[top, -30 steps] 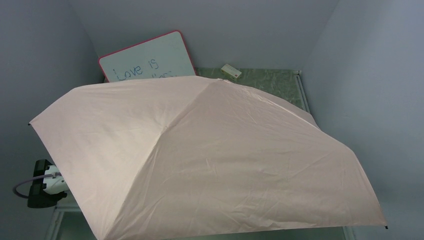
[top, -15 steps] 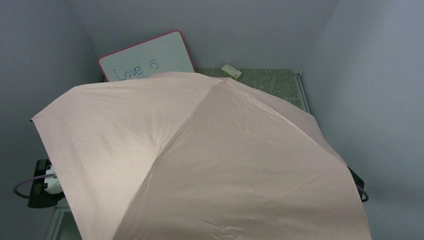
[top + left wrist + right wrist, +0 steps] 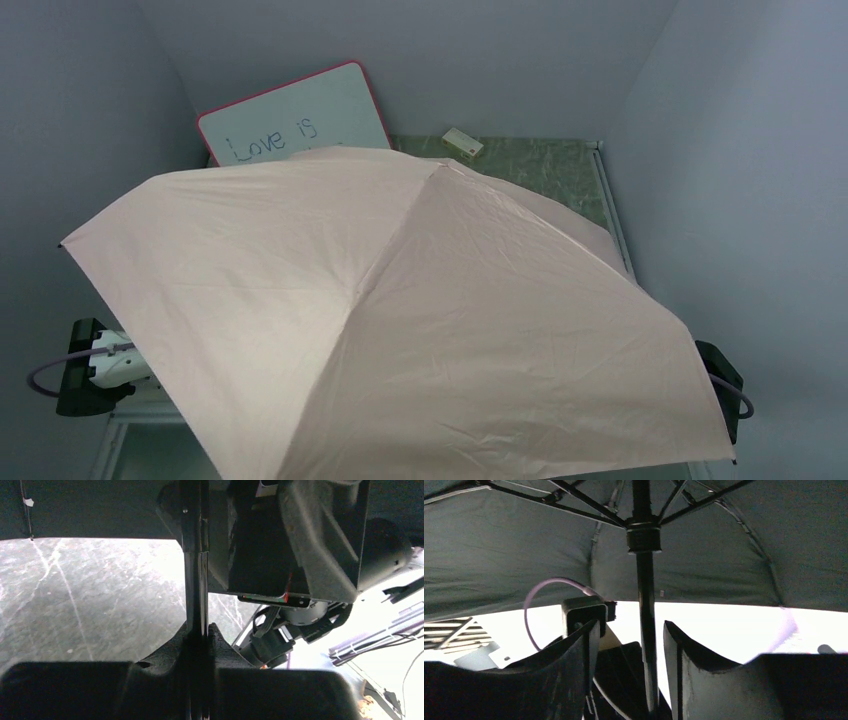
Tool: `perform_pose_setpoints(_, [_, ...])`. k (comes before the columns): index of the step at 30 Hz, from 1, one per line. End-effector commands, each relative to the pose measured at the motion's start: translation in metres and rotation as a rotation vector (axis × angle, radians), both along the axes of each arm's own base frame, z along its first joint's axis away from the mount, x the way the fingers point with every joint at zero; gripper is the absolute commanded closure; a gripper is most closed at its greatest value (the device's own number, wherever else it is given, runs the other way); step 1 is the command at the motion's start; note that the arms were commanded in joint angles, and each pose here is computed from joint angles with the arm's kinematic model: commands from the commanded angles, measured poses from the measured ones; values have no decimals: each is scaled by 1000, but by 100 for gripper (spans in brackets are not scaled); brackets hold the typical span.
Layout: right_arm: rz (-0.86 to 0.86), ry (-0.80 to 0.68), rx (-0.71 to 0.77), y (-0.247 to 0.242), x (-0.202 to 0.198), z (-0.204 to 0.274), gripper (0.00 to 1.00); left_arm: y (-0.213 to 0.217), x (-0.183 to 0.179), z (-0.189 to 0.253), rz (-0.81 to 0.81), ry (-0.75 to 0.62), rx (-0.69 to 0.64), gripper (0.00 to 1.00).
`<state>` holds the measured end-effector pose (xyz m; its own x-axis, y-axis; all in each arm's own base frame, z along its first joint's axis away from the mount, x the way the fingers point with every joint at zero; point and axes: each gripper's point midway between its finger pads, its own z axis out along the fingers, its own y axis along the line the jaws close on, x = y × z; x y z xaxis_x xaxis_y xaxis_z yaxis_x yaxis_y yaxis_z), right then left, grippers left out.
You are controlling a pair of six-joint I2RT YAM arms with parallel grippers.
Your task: Put away the umbrella
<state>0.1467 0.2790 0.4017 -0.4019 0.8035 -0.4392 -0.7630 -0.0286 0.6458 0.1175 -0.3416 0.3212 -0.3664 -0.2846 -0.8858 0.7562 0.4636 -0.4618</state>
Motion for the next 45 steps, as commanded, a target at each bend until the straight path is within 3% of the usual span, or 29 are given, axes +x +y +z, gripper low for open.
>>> perform_pose_setpoints(1, [-72,64,-123,3,15,-35,46,10,15,30,90,-30,-49,95])
perform_pose_setpoints(14, [-143,120,-217,-8,23,-73,41,10,18,37,103,-53,-66,95])
perform_pose_setpoints(25, [-157,87,-122,-19,20,-39,39,13,19,25,122,-15,-72,95])
perform_pose_setpoints(32, [-179,88,-143,-14,26,-24,22,19,23,20,151,-16,-75,95])
perform_pose_setpoints(45, [-196,88,-4,-20,32,5,23,12,19,16,118,-11,-66,95])
